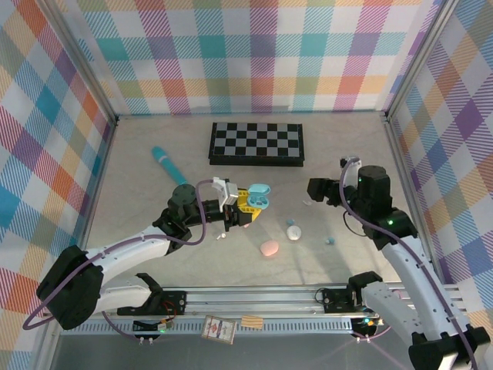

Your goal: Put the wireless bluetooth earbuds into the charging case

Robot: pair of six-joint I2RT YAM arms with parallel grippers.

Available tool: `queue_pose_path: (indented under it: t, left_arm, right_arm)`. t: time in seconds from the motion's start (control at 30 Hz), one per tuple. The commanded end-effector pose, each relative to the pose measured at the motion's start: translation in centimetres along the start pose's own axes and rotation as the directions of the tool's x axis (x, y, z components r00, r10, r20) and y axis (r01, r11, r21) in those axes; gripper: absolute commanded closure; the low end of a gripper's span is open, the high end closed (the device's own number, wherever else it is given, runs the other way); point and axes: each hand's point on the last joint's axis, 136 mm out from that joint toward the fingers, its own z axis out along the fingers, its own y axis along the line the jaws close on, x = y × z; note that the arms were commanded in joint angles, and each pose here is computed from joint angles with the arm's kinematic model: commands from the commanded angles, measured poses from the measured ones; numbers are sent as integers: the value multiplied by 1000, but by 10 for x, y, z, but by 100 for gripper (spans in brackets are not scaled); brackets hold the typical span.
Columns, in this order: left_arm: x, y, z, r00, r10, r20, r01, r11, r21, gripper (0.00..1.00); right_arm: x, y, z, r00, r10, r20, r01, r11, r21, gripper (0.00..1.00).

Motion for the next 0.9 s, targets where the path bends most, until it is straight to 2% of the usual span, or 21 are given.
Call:
queue_pose_path:
  t: [0.0,0.07,0.2,0.33,0.4,0.63,0.87]
  left_arm:
    - [-11,-2,0,998,37,56,-37,999,2,71]
    - [-10,-2,1,998,36,56,-36,999,7,71]
    - [-8,-2,3,998,33,51,-34,999,13,71]
    - [-9,-3,3,998,34,52,-35,999,16,71]
    - [-9,-3,2,998,37,53,-38,999,17,71]
    - [-7,-3,2,998,35,48,-36,999,19,71]
    - [-8,-3,3,998,35,45,-36,999,22,71]
  right_arm:
    - [54,-58,3,959,251,-133,-208,939,274,16]
    - [81,-71,9,917,350,-191,-276,903,328,16]
    - [120,-73,26,831,494,-255,-405,852,330,18]
    - [151,-93,27,743,627,-233,-480,743,467,26]
    - [164,-101,25,707,669,-230,-485,695,530,27]
    - [187,-114,27,647,732,-214,-494,616,614,32]
    - [189,-118,36,643,740,-199,-504,604,617,35]
